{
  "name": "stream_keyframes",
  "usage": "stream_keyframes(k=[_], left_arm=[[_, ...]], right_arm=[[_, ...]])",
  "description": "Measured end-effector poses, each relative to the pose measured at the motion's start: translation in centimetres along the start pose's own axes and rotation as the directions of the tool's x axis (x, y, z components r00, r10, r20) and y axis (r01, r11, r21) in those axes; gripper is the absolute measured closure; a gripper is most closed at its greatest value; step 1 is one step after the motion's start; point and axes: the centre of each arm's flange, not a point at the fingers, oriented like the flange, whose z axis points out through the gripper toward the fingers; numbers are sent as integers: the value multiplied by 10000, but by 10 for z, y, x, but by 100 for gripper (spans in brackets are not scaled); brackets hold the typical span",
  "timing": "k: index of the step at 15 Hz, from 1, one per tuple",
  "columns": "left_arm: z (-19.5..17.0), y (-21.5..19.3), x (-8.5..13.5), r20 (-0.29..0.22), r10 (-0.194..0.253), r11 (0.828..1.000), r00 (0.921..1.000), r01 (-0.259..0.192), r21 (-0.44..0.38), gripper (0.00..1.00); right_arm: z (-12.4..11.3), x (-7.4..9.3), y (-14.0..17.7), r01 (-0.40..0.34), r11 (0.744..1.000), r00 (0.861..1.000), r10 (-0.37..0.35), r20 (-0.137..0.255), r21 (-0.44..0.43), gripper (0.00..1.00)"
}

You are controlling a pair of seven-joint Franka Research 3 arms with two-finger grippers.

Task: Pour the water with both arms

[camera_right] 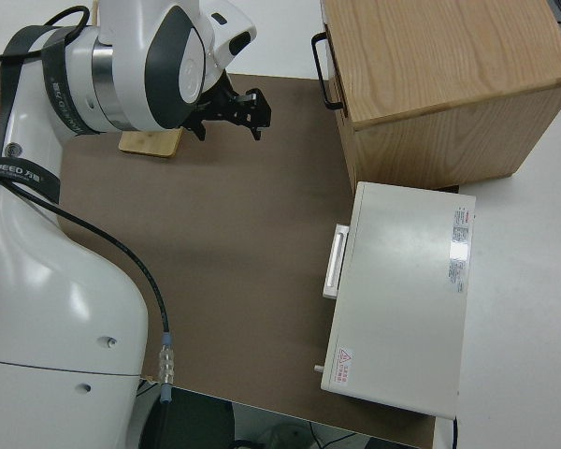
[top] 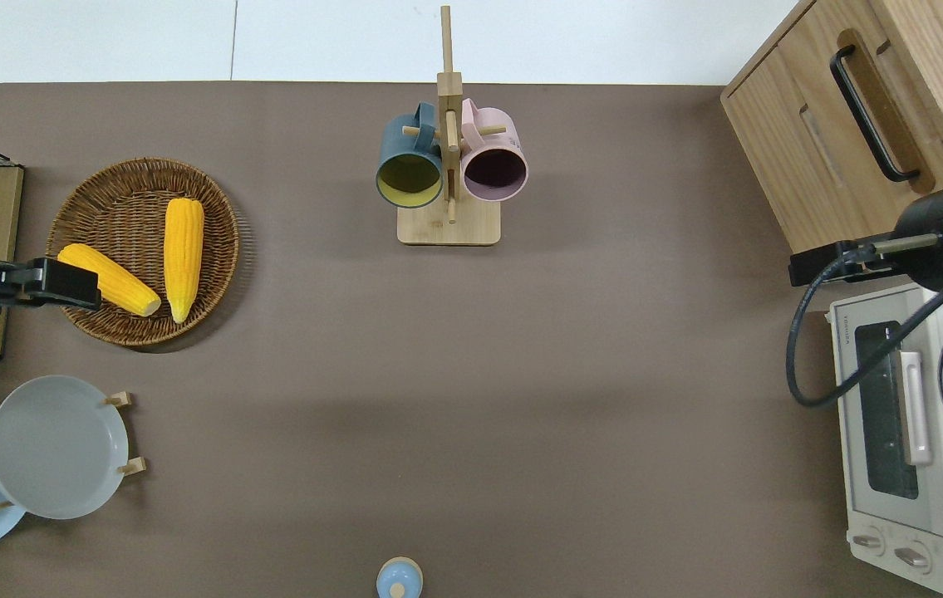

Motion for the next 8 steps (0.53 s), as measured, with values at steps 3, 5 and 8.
stream_keyframes(k=[3,5,8], left_arm=[[0,0,0,0,0,10000,10000,0,0,0],[0,0,0,0,0,10000,10000,0,0,0],[0,0,0,0,0,10000,10000,0,0,0]], right_arm=[[2,3,-1,11,10000,9998,-11,-186,-2,1],[1,3,-1,20,10000,9997,-20,-242,-1,1],[2,3,-1,19,10000,9997,-19,-248,-2,1]])
